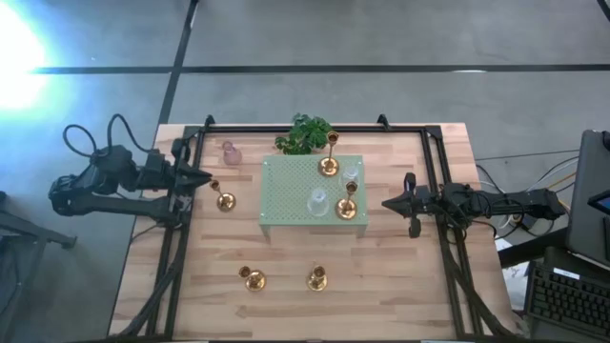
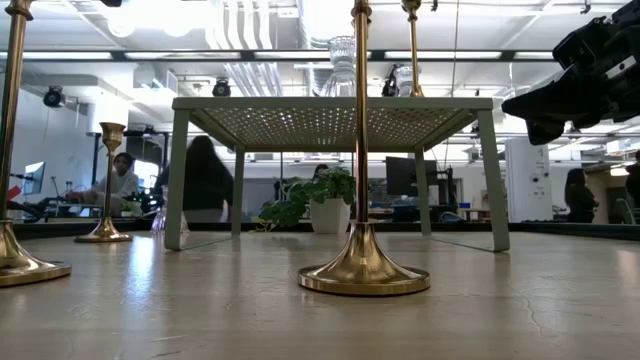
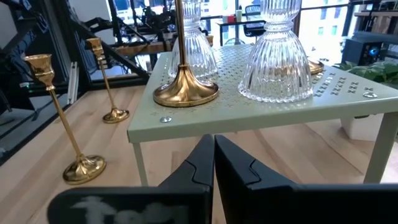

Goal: Pick & Place candle stick holders
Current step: Move the transparent candle holder to the middle left on the shelf

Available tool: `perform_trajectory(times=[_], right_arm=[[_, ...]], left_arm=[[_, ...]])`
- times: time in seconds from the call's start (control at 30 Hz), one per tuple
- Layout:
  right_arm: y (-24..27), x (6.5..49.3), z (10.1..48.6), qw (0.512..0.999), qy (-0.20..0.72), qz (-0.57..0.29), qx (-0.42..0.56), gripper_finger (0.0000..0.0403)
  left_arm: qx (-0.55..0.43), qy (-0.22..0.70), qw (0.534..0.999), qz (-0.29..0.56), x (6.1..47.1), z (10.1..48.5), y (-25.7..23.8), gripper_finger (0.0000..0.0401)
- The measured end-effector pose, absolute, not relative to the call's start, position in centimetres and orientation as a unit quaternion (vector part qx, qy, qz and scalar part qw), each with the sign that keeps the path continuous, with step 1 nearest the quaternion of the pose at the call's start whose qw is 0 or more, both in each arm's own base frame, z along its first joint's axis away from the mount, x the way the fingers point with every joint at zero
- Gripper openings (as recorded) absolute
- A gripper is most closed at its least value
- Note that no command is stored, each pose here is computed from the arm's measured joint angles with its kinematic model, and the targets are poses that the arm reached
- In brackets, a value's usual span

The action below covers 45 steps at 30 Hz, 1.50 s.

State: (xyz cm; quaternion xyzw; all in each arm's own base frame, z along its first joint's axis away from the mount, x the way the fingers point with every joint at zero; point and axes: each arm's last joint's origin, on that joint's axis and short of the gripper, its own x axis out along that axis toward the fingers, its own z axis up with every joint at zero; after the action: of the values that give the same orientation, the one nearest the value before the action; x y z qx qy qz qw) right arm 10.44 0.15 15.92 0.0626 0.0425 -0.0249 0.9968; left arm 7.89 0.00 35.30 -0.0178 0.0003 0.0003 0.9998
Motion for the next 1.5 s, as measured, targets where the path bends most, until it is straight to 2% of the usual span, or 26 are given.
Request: perform_trajectory(times=[0.33, 0.57, 0.87, 1.17, 1.5], right_arm=[[0.2, 10.4, 15.9, 0.997, 0.043, -0.024, 0.062, 0.0009], [0.2, 10.4, 15.9, 0.997, 0.043, -0.024, 0.062, 0.0009], [0.2, 10.4, 15.9, 0.997, 0.042, -0.024, 0.062, 0.0009], [0.1, 10.4, 15.9, 0.997, 0.042, -0.025, 0.062, 0.0009], [0.1, 10.4, 15.9, 0.997, 0.043, -0.025, 0.062, 0.0009]], left_arm=[[-0.023, -0.008, 1.000, -0.001, 7.8, 35.5, 0.0, 0.0045], [-0.118, 0.005, 0.993, -0.002, 8.0, 35.2, 0.0, 0.0045], [-0.133, 0.005, 0.991, -0.002, 8.0, 35.2, 0.0, 0.0045], [-0.117, 0.010, 0.993, 0.001, 8.6, 35.2, 0.0, 0.0045], [-0.018, 0.069, 0.992, 0.106, 12.3, 35.2, 0.6, 0.0045]])
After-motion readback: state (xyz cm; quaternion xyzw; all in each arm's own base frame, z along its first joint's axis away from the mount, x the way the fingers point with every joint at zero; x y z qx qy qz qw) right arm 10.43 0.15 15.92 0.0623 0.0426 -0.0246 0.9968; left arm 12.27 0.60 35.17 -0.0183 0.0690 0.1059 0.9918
